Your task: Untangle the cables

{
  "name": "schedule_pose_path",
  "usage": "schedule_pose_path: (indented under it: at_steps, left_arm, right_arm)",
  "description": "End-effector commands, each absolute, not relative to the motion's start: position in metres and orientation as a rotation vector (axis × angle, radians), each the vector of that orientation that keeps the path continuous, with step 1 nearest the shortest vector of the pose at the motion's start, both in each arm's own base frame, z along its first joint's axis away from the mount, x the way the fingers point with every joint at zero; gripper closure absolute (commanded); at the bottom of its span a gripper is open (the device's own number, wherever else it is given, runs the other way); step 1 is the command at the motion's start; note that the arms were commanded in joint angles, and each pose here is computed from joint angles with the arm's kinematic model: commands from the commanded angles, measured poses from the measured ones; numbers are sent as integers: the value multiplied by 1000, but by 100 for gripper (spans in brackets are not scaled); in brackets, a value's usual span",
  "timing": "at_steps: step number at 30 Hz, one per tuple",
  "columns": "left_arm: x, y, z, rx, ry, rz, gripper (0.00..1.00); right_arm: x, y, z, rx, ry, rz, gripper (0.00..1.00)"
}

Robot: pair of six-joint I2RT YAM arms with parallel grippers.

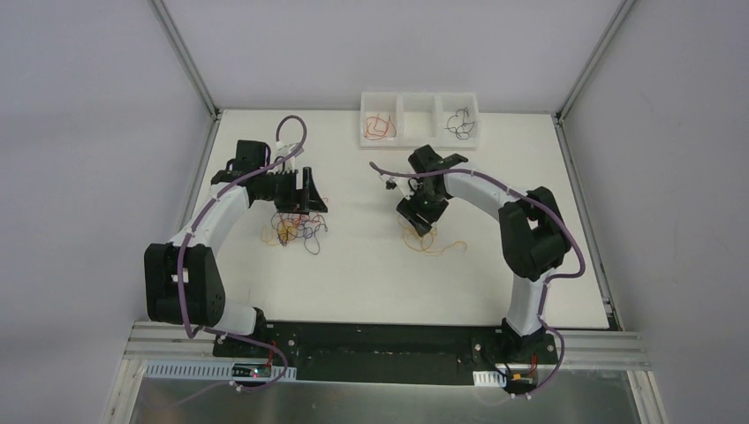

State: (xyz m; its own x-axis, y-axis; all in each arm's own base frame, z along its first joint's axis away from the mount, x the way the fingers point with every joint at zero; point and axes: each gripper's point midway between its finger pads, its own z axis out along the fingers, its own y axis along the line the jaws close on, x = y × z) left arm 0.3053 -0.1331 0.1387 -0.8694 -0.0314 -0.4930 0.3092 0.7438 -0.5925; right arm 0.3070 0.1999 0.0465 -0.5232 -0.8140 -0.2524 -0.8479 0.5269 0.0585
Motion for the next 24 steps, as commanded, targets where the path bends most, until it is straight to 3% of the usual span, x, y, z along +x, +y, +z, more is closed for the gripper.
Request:
schedule_pose_path:
  at_steps: [1, 5, 20, 24]
  left_arm:
    - [310, -139, 164, 206, 2394, -970, 27]
    - [310, -139, 169, 184, 2378, -974, 27]
    - [317, -136, 188, 144, 2335, -927, 25]
    - [320, -135, 189, 121, 2337, -915, 14]
  right_arm:
    - [297, 207, 45, -1510, 2511, 217, 51]
    - [314, 208, 63, -1457, 2466, 160, 99]
    - [454, 199, 255, -744, 2183, 160, 100]
    - [507, 188, 295, -557, 2078, 93, 100]
